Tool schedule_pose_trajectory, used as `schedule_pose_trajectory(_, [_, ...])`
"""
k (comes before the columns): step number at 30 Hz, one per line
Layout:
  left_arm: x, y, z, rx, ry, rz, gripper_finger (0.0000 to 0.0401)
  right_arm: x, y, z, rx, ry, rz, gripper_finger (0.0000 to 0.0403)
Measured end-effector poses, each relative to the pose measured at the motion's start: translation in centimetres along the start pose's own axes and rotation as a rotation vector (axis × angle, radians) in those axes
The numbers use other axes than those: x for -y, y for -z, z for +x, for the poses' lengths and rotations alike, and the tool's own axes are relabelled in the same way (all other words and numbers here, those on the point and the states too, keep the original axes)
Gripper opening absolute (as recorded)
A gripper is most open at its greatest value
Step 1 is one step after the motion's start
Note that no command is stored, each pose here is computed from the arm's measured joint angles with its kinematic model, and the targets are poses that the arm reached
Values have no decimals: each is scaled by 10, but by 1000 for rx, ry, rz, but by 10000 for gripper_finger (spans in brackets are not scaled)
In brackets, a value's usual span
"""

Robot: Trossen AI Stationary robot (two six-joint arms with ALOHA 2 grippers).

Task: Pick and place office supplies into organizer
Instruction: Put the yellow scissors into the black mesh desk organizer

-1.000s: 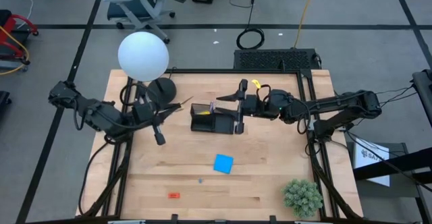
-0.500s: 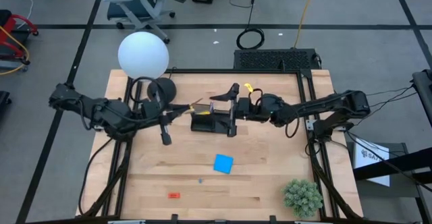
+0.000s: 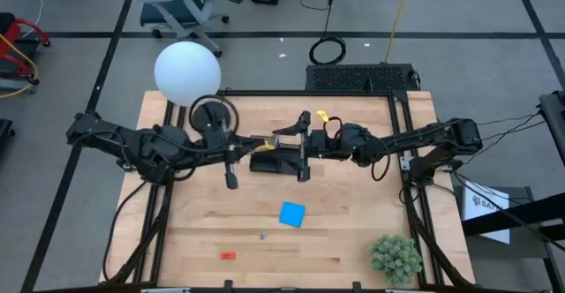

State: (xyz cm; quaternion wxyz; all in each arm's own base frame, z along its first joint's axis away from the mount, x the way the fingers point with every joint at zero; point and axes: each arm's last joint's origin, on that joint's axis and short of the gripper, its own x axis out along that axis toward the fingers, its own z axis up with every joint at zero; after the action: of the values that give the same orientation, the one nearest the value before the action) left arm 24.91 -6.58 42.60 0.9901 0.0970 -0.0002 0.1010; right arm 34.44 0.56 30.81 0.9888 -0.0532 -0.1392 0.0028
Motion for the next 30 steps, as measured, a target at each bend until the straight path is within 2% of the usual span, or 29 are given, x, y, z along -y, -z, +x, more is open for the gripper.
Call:
schedule_pose_trajectory(10, [2,7,15,-4,4,2,0,0,-1,0,12,-3,9,272])
schedule_pose_trajectory(13, [0,6,17,19,34,-18,0,0,-2,0,18,-26,15,270])
schedule_pose_trajectory(20, [-4,8,23,31,51,-40,0,0,-2,0,18,-29,16,249])
schedule_pose_trajectory(25, [-1,12,28,18,76,-41,0,-1,-2,0,21,-49,16,200])
schedule_pose_trajectory(30, [-1,12,30,29,83,-56,0,-1,-2,0,18,-52,18,111])
